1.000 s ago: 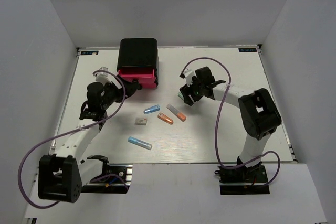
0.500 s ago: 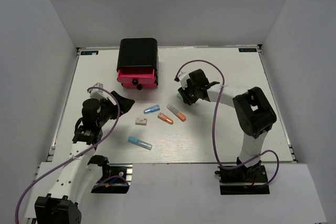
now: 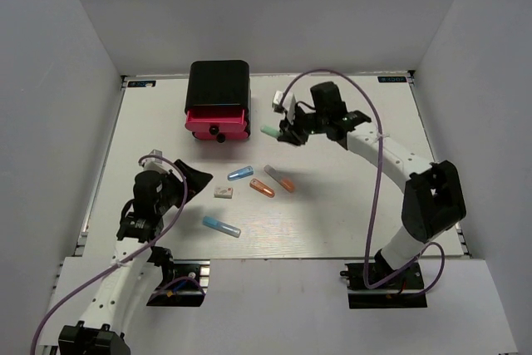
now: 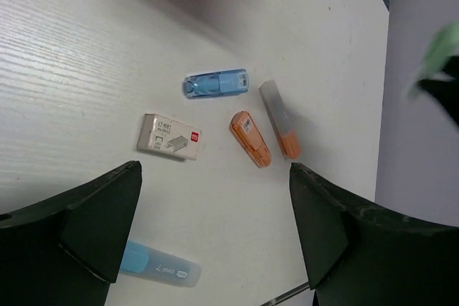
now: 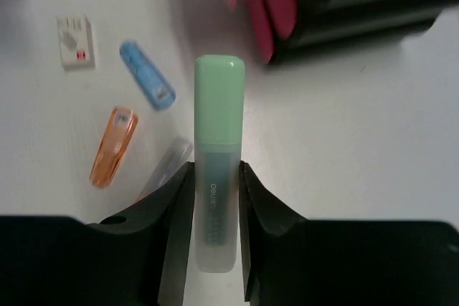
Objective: Sort the stationery into containers
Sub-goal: Pick up the pen from the center of the board, then place the pen in the drawer.
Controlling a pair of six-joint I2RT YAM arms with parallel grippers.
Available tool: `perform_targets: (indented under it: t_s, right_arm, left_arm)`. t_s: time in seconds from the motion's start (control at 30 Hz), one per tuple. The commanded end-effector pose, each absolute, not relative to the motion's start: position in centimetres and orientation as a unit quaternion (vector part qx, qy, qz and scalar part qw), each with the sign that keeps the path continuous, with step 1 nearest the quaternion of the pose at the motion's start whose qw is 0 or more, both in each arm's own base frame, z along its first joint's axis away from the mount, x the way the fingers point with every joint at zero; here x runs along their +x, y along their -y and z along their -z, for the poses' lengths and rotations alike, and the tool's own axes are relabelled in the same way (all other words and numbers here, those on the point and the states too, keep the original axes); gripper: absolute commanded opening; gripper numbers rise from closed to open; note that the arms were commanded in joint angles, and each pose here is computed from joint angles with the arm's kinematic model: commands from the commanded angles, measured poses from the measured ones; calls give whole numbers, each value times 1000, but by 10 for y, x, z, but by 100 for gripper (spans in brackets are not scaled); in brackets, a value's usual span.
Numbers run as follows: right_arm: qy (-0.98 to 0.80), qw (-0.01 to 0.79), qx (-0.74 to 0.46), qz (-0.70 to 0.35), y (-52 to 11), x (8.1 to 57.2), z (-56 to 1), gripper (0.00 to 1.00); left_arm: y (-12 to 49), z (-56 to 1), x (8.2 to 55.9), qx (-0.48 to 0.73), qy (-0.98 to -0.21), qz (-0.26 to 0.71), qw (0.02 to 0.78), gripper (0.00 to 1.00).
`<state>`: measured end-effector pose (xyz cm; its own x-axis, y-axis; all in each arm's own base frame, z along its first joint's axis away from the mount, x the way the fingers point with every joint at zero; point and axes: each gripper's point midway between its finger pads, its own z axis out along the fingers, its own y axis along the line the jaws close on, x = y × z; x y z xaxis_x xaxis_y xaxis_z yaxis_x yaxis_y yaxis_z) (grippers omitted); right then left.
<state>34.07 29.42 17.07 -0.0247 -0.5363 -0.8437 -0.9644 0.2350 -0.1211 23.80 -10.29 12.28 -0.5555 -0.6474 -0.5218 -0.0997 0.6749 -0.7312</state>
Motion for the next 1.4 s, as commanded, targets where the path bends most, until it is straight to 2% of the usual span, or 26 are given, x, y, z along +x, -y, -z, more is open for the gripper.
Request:
perform_targets:
  t_s: [0.0,0.07,0.3,0.33,0.4,0.43,0.67,0.77,0.8,0.9,1.13,1.2,1.27,1.3,1.33,1.37]
  right_arm:
    - [-573,488,-597,-276,-320,343,-251,12]
    - [-536,526,-601,-274,-335,350,-288,12]
    - [-424,583,-633,-283,-404,368,-334,15]
    - [-436,570,-632,-294,-417,374,-317,15]
    - [-413,592,-623,-300,-434,375,-340,17]
    - [-430,577,-620,-312,-447,379,-320,17]
    - [-459,581,-588,-325,-474,397,-296,20]
    - [-470,574,-588,-322,-478,399,-282,28]
    - [-473,571,-589,-321,-479,398,-279,37]
    - [-480,571,-587,-314,-477,404,-273,55]
    - [-470,597,-572,-310,-468,403,-310,55]
    - [-473,618,-546,-310,-456,396,-342,52]
    - [-527,630,-486,-298,-441,407,-327,38]
    - [-513,683,-441,-275,-420,405,-376,29]
    - [-538,689,-414,-252,-397,402,-365,11]
    - [-549,681,-414,-253,-397,402,-351,3]
  left_arm:
    - [105,-125,237,-236,-810,343,413,93]
    - [105,-121,235,-242,-811,344,407,93]
    - [107,-115,233,-250,-811,350,397,93]
    - [107,-117,233,-248,-808,352,401,93]
    - [107,-117,232,-248,-808,352,401,93]
    - [107,-117,232,-248,-808,352,401,93]
    - [107,-123,229,-252,-802,359,406,93]
    - [107,-125,231,-251,-799,361,410,93]
    - [107,-128,233,-248,-796,364,415,93]
    - [112,-133,236,-238,-792,376,418,93]
    - [117,-141,240,-217,-789,388,424,92]
    - [117,-138,241,-218,-791,386,420,88]
    - [117,-138,242,-218,-791,387,421,82]
    - [118,-140,243,-218,-791,387,421,78]
    - [117,-136,241,-222,-796,383,412,68]
    - [117,-135,241,-224,-799,381,408,61]
